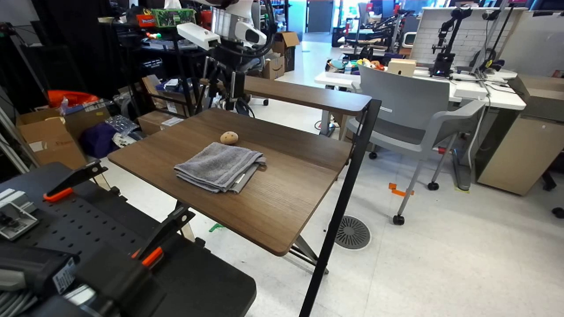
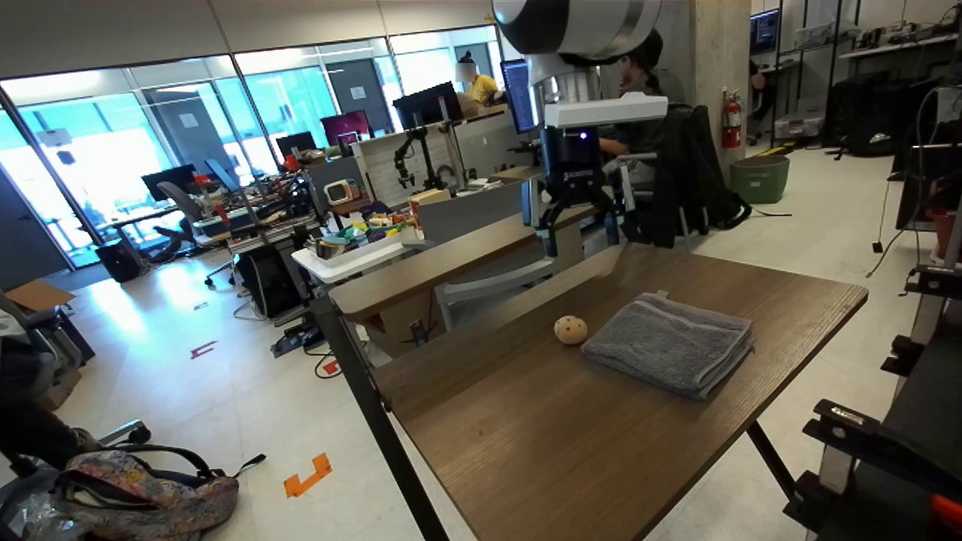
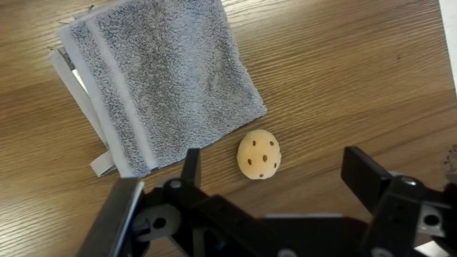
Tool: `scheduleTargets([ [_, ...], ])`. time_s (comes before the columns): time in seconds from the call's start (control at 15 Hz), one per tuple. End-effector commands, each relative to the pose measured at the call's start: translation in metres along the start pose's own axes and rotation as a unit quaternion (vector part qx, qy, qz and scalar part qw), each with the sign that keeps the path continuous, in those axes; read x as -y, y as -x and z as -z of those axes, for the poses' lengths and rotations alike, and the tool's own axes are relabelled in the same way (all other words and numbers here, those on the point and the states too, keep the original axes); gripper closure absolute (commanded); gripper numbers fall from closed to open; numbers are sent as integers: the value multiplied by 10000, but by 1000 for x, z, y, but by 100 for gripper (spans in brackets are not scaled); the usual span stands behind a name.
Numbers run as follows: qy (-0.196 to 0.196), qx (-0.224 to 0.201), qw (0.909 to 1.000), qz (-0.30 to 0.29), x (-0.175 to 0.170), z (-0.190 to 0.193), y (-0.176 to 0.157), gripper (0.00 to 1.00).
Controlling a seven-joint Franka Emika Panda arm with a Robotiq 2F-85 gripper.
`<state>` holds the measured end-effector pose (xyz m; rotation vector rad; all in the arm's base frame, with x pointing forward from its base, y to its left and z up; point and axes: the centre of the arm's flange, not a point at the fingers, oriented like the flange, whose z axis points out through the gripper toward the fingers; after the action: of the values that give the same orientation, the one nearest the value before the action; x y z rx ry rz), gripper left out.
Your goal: Move the cookie to the left then use the grey towel to wipe the table.
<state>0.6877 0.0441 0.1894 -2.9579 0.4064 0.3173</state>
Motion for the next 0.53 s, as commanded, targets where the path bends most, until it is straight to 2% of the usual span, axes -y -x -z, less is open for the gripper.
scheduleTargets([
  [0.0,-1,13,10000,29,5,-1,-4,0],
  [0.27,0,22,10000,31,6,1,-9,0],
  [0.33,62,-124,9999,-20,-14,7,-11,0],
  [0.47,148,-405,9990,-103,-25,4,-20,0],
])
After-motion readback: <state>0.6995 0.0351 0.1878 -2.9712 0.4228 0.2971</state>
